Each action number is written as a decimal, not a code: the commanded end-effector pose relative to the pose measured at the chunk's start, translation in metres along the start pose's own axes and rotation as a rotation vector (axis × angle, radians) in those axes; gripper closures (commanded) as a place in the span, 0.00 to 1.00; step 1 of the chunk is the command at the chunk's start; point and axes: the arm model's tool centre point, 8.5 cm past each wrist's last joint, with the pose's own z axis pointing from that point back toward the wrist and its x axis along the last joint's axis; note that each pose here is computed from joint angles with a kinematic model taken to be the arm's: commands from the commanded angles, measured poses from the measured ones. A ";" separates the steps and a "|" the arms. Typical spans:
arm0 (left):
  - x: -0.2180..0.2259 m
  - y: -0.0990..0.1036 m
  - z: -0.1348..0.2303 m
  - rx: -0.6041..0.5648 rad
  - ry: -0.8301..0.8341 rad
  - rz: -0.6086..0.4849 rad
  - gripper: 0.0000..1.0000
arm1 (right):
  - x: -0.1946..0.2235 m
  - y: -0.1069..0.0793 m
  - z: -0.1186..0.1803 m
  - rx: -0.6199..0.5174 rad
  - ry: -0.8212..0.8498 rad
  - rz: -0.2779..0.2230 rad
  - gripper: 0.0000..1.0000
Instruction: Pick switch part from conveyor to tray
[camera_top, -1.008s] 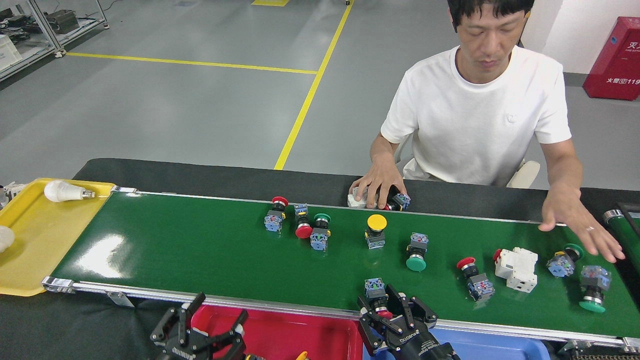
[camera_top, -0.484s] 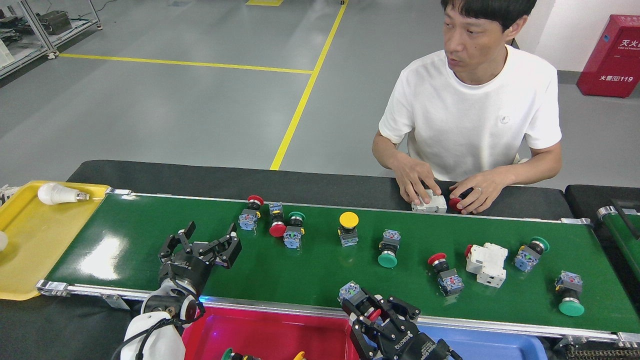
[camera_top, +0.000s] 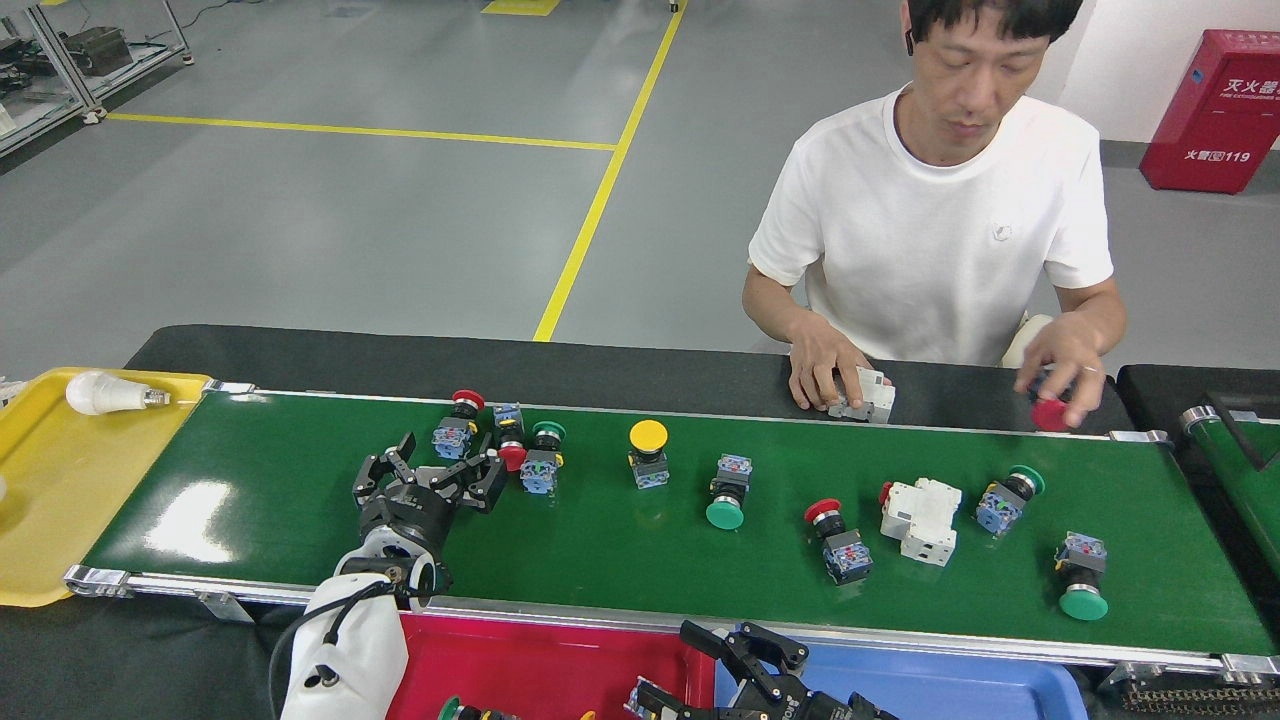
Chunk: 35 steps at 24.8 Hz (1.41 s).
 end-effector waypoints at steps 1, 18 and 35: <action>-0.013 0.013 -0.007 0.044 0.023 -0.015 0.00 | -0.010 -0.019 -0.007 -0.071 0.073 -0.011 0.00; -0.040 0.010 -0.002 0.062 -0.077 0.068 0.93 | -0.081 -0.032 0.133 -0.342 0.962 0.247 0.00; 0.011 -0.027 0.226 0.258 -0.396 -0.023 0.88 | -0.076 -0.019 0.121 -0.254 0.969 0.148 0.01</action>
